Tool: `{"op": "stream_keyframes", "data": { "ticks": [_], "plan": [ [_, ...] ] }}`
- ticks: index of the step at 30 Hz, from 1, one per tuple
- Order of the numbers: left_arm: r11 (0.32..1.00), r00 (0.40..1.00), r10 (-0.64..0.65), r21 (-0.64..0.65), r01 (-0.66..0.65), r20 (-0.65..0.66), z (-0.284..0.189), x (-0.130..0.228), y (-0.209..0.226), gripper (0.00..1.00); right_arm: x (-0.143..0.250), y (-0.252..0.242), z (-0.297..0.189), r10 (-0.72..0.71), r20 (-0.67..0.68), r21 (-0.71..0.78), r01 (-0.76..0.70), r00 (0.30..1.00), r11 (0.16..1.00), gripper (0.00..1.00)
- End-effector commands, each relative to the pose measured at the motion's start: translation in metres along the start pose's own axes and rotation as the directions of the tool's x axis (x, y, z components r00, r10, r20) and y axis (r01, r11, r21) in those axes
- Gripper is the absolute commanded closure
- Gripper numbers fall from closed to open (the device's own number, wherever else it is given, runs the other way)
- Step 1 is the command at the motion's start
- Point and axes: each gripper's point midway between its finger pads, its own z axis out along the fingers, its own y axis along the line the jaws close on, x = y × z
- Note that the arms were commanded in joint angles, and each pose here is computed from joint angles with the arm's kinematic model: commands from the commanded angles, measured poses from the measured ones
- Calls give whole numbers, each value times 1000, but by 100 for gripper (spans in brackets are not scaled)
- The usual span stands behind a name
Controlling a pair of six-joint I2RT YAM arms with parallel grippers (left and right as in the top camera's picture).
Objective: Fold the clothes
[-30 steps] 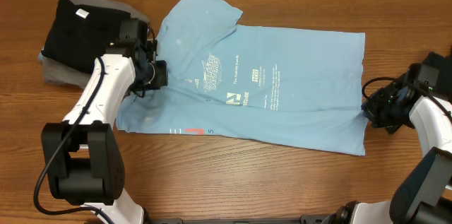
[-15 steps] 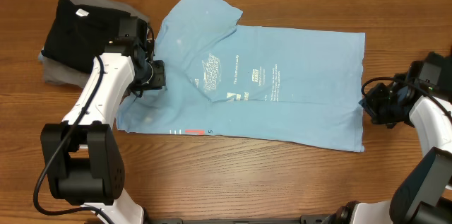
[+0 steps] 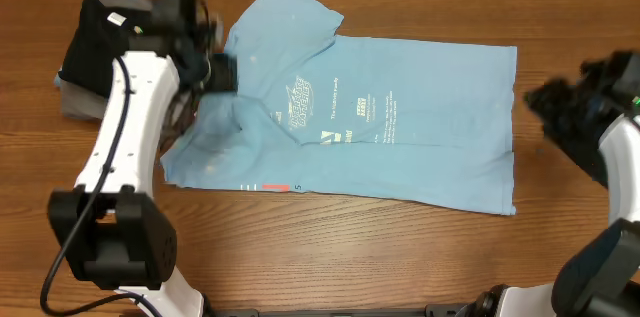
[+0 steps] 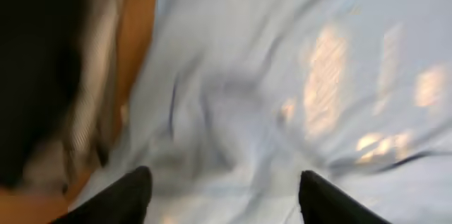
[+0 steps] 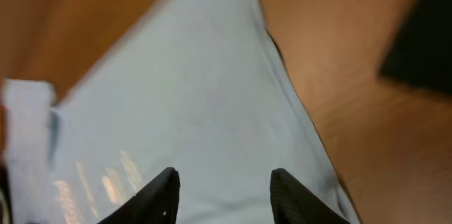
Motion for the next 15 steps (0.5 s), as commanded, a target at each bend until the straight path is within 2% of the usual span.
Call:
{"op": "stream_keyframes", "data": {
  "ticks": [1, 4, 8, 11, 12, 15],
  "plan": [
    [989, 981, 114, 77, -127, 155, -35, -42, -32, 27, -45, 38, -31, -40, 146, -77, 51, 988, 996, 53],
    [986, 965, 124, 80, -145, 231, -44, -61, -41, 29, -67, 47, -33, -35, 219, -107, 60, 975, 992, 52],
    [988, 969, 98, 92, -121, 226, -41, -61, -45, 30, -76, 39, -1, -39, 214, -93, 60, 976, 994, 51],
    [989, 975, 84, 104, -107, 205, -40, -56, -46, 28, -68, 23, 37, -17, 141, -77, 28, 990, 997, 51],
    [990, 981, 79, 103, -98, 175, -39, -49, -45, 29, -57, 16, 50, 2, 82, -71, 4, 997, 997, 55],
    [997, 997, 63, 35, -65, 38, -34, -16, -29, 34, -28, 1, 61, 45, -42, -29, -46, 998, 999, 55]
  ]
}}
